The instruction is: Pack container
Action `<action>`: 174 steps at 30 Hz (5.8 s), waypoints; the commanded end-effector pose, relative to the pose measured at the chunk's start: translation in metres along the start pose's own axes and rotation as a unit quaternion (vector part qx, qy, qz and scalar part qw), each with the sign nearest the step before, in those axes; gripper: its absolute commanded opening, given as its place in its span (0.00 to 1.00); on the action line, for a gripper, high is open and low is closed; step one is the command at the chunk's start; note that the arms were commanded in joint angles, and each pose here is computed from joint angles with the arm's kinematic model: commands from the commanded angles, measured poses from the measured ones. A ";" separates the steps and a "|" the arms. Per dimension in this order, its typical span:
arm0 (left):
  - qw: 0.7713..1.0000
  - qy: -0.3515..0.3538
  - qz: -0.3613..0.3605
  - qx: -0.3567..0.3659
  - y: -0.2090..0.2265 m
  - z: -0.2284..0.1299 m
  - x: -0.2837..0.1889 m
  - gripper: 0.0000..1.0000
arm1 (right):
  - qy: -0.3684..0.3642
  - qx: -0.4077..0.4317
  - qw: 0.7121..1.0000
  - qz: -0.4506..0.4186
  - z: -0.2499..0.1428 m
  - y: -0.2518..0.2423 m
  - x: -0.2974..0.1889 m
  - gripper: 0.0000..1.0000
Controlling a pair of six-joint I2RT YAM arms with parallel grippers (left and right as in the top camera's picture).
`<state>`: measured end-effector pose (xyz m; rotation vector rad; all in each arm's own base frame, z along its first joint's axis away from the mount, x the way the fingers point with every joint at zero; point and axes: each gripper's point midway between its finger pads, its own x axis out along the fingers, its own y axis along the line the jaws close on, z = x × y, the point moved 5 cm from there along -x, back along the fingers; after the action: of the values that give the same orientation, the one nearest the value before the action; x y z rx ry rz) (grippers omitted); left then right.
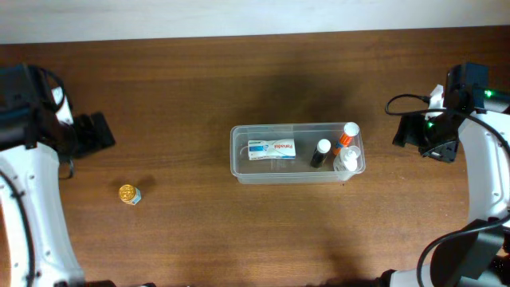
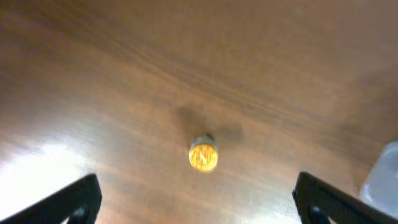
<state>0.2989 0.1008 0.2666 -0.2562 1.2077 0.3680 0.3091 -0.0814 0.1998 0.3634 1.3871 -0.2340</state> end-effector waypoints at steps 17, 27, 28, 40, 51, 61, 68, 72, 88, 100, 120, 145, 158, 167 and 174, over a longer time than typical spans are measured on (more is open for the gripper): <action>0.973 0.228 -0.005 -0.020 -0.004 -0.082 0.180 0.99 | 0.000 0.004 1.000 0.001 0.000 -0.001 -0.001 0.76; 0.966 0.257 -0.006 -0.024 -0.005 -0.091 0.193 0.76 | 0.000 0.004 1.000 0.001 0.000 -0.001 -0.001 0.77; 0.966 0.258 -0.006 -0.024 -0.005 -0.091 0.193 0.67 | 0.000 0.004 1.000 0.001 0.000 -0.001 -0.001 0.77; 0.963 0.270 -0.006 -0.024 -0.005 -0.095 0.190 0.36 | 0.000 0.004 1.000 0.001 0.000 -0.001 -0.001 0.77; 0.966 0.260 -0.009 -0.016 -0.019 -0.072 0.165 0.26 | 0.000 0.004 1.000 0.001 0.000 -0.001 -0.001 0.76; 0.983 0.095 -0.075 0.139 -0.130 -0.025 0.054 0.26 | -0.001 0.004 1.000 0.001 0.000 -0.001 -0.001 0.77; 0.935 -0.007 -0.160 0.318 -0.242 -0.056 0.012 0.26 | -0.001 0.003 1.000 0.001 0.000 -0.001 -0.001 0.77; 0.902 -0.020 -0.184 0.390 -0.293 -0.090 0.013 0.25 | -0.001 0.004 1.000 0.001 0.000 -0.001 -0.001 0.77; 0.837 0.075 -0.163 0.516 -0.373 -0.205 0.097 0.33 | -0.001 0.004 1.000 0.001 0.000 -0.001 -0.001 0.77; 0.866 0.014 -0.142 0.479 -0.364 -0.137 0.052 0.68 | 0.000 0.003 1.000 0.001 0.000 -0.001 -0.001 0.77; 0.981 -0.097 -0.095 0.140 -0.142 0.028 -0.054 0.70 | -0.069 -0.184 0.980 0.029 -0.012 0.076 -0.032 0.30; 0.991 -0.077 -0.064 0.090 -0.100 0.036 -0.045 0.70 | 0.082 -0.089 0.992 -0.037 -0.016 0.045 0.052 0.07; 0.991 -0.074 -0.063 0.090 -0.100 0.035 -0.045 0.70 | 0.127 -0.137 0.979 0.083 -0.027 0.071 0.065 0.07; 0.991 -0.071 -0.062 0.090 -0.099 0.034 -0.045 0.70 | 0.152 -0.148 0.969 0.128 -0.042 0.077 0.071 0.07; 0.991 -0.071 -0.062 0.090 -0.099 0.034 -0.045 0.70 | 0.154 -0.150 0.968 0.131 -0.043 0.078 0.071 0.08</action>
<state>0.3548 0.0169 0.3183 -0.1332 1.0774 0.1615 0.3138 0.0033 0.1343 0.3041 1.6271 0.2006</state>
